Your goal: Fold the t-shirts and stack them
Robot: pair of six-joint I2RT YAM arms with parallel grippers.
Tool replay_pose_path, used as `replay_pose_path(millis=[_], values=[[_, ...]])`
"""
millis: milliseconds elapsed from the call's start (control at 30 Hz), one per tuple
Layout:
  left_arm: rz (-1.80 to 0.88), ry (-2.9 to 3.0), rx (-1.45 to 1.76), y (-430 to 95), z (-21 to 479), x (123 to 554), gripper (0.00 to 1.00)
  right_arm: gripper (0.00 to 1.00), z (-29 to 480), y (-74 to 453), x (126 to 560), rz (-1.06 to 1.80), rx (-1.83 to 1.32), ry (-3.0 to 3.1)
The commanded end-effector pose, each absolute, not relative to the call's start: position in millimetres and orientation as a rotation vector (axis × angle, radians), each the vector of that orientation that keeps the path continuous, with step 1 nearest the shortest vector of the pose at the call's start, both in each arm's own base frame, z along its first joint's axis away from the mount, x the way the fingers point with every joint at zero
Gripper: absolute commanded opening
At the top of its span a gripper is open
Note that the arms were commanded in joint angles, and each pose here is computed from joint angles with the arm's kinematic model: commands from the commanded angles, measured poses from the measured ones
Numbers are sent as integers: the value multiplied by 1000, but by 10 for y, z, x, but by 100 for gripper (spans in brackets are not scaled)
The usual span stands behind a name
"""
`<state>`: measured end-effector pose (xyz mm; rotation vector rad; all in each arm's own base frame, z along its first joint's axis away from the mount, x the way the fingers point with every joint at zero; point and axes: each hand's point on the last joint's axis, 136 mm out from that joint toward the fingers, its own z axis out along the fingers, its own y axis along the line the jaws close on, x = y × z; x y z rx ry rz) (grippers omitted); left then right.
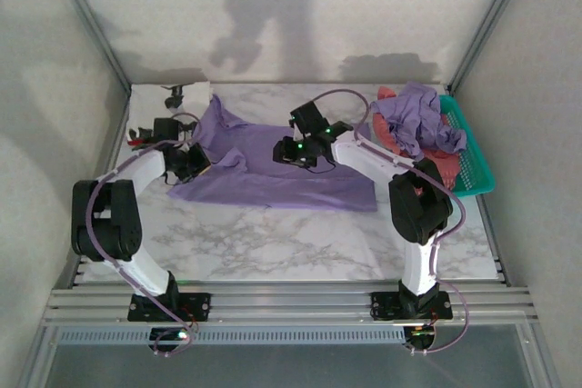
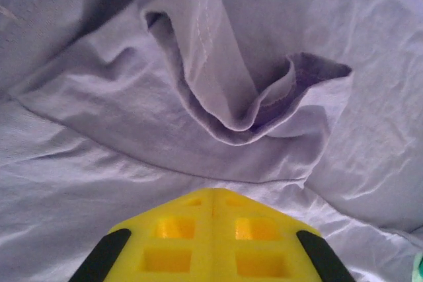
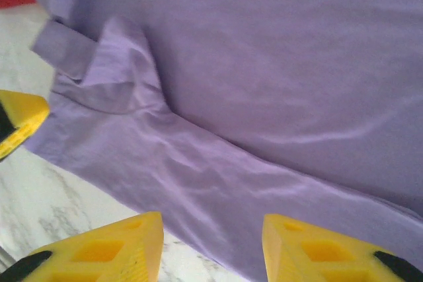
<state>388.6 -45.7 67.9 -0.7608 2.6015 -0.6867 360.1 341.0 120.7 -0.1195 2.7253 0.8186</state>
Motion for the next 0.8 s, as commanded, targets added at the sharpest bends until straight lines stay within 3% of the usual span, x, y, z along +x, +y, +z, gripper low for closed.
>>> replay_pose_path(millis=[0, 200, 700, 767], values=[[-661, 2628, -785, -449, 512, 3894, 0, 44, 1290, 3314, 3567, 805, -116, 2710], [-678, 2671, -785, -537, 320, 4040, 0, 44, 1277, 3217, 3559, 801, -82, 2708], [-815, 2454, -751, -745, 680, 5062, 0, 44, 1262, 2951, 3447, 731, -57, 2733], [-713, 2457, -689, -750, 805, 5104, 0, 44, 1224, 2878, 3400, 698, -35, 2751]])
